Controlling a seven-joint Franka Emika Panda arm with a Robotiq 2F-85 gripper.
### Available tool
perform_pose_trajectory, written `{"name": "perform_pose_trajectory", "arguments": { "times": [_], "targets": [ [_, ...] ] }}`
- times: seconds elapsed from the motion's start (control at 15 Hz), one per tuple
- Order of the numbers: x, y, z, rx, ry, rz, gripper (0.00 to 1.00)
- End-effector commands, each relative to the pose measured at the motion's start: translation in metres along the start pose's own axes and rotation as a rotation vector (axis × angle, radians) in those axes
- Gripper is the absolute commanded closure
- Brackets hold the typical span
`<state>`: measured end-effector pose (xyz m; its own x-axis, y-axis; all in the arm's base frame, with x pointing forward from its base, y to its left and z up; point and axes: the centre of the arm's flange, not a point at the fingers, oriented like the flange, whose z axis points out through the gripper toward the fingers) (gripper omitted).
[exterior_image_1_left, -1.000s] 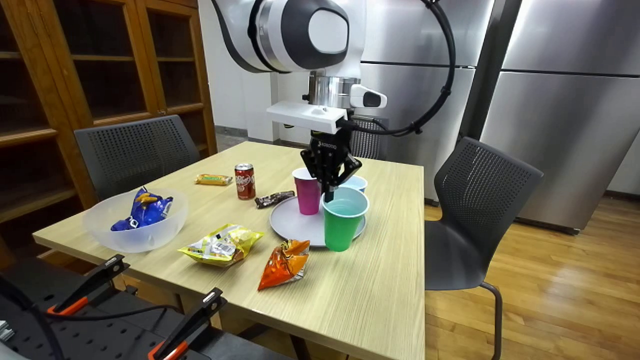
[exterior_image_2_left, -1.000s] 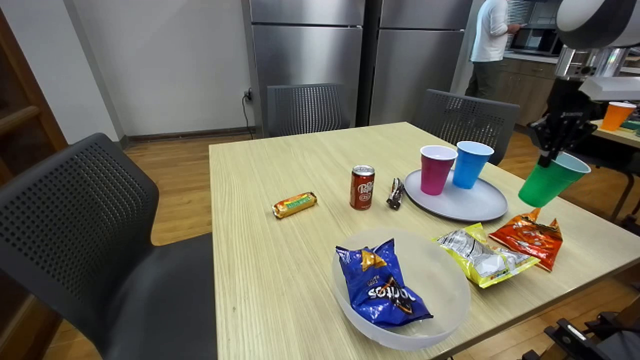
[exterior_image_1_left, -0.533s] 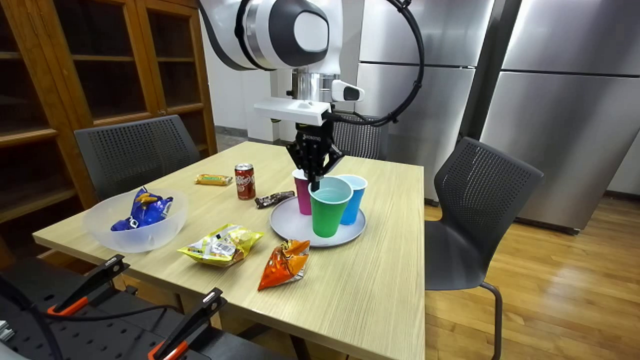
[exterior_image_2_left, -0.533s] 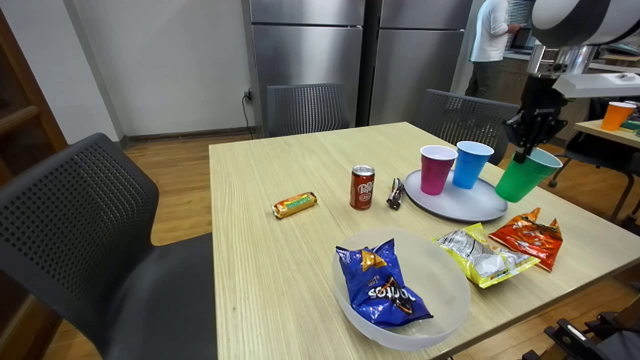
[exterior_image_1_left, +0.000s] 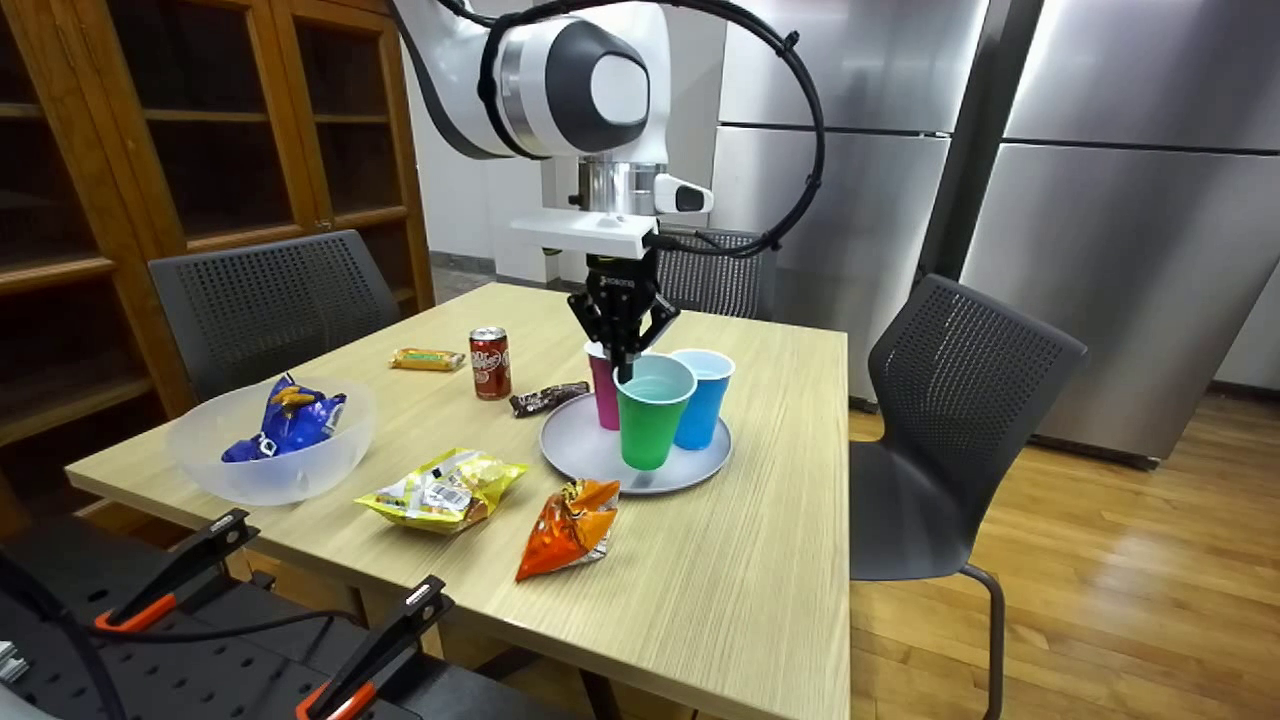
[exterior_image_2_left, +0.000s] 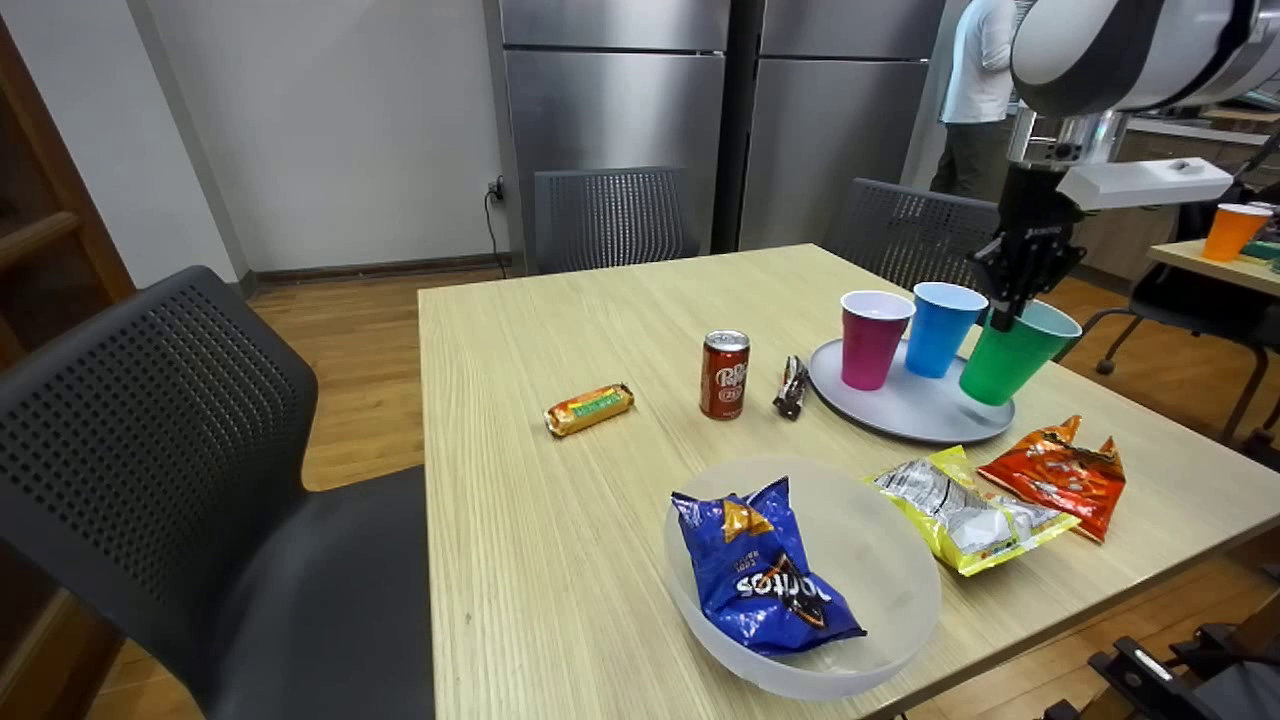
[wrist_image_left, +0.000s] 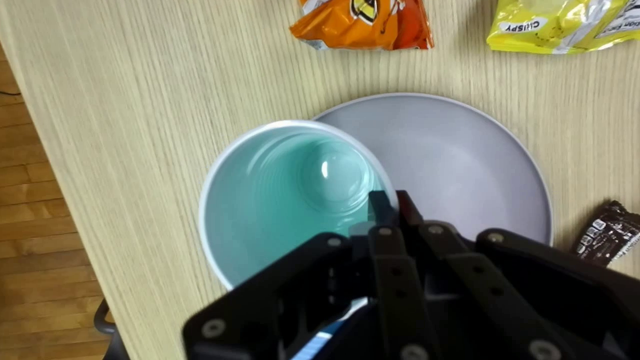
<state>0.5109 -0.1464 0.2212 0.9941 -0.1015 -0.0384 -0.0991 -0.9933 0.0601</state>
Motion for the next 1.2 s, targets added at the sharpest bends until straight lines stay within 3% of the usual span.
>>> {"name": "perform_pose_trajectory", "arguments": {
  "times": [0.0,0.8,0.87,0.93,1.13],
  "targets": [
    [0.020,-0.008,0.006,-0.012,-0.026,-0.027,0.99],
    [0.029,-0.024,0.016,-0.023,-0.041,-0.068,0.99],
    [0.028,-0.024,0.014,-0.028,-0.039,-0.069,0.70],
    [0.027,-0.024,0.013,-0.029,-0.037,-0.074,0.69],
    [0.023,-0.025,0.008,-0.037,-0.025,-0.086,0.49]
  ]
}}
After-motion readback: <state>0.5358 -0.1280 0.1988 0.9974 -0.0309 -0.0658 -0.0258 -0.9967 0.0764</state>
